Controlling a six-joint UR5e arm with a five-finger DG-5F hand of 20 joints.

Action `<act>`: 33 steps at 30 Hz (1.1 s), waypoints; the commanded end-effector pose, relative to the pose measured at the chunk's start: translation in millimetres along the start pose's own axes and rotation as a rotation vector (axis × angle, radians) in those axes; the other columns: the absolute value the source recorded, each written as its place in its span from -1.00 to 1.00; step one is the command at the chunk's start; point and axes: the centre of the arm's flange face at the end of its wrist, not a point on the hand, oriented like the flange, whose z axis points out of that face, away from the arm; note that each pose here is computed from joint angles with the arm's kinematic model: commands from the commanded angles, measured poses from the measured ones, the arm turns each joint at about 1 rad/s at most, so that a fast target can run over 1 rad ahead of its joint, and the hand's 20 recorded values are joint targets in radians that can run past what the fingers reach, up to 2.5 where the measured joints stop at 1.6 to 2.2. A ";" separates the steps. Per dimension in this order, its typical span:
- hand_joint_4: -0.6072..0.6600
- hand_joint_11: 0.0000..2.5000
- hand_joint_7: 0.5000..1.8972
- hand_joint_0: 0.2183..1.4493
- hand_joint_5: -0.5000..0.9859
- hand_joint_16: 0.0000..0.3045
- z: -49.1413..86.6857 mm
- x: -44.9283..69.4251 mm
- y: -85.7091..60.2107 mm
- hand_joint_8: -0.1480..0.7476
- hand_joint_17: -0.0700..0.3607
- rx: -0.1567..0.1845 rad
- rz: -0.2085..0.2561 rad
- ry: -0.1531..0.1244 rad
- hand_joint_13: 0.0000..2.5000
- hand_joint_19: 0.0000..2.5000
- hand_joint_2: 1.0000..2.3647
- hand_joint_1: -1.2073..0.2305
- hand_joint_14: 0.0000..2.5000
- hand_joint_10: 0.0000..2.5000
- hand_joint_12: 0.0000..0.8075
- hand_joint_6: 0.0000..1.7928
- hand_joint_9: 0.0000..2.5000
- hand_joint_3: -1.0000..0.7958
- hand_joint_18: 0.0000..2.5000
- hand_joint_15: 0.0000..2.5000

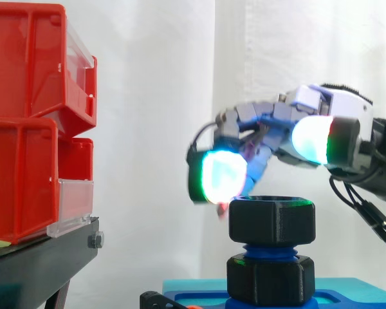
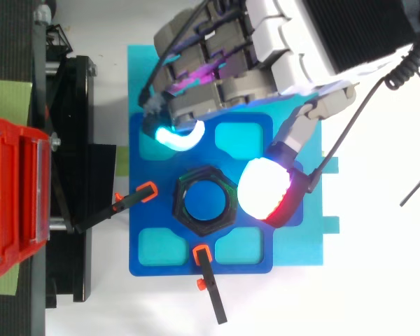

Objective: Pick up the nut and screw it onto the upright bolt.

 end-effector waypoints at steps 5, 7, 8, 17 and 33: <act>0.26 -0.99 -0.31 -0.51 -0.46 -0.86 5.9 -17.8 -8.2 -0.14 -0.46 -0.022 -0.007 -0.027 -0.30 -0.82 -1.00 0.34 -1.00 -1.00 -0.56 -0.44 -0.13 -0.44 -0.41 -1.00; 0.26 -0.99 -0.34 -0.51 -0.46 -0.86 9.9 -15.5 -4.4 -0.15 -0.46 -0.030 -0.013 -0.034 -0.30 -0.82 -1.00 0.34 -1.00 -1.00 -0.56 -0.44 -0.13 -0.44 -0.42 -1.00; 0.25 -1.00 -0.35 -0.51 -0.46 -0.86 10.3 -14.7 -3.4 -0.16 -0.46 -0.031 -0.015 -0.034 -0.30 -0.82 -1.00 0.34 -1.00 -1.00 -0.56 -0.44 -0.13 -0.44 -0.43 -1.00; 0.26 -1.00 -0.39 -0.51 -0.46 -0.86 8.1 13.1 9.9 -0.15 -0.46 0.012 0.007 -0.020 -0.32 -0.83 -1.00 0.35 -1.00 -1.00 -0.55 -0.44 -0.13 -0.44 -0.44 -1.00; 0.25 -1.00 -0.40 -0.49 -0.45 -0.87 19.4 27.4 30.5 -0.15 -0.47 0.002 0.000 -0.033 -0.32 -0.83 -1.00 0.33 -1.00 -1.00 -0.56 -0.44 -0.12 -0.44 -0.45 -1.00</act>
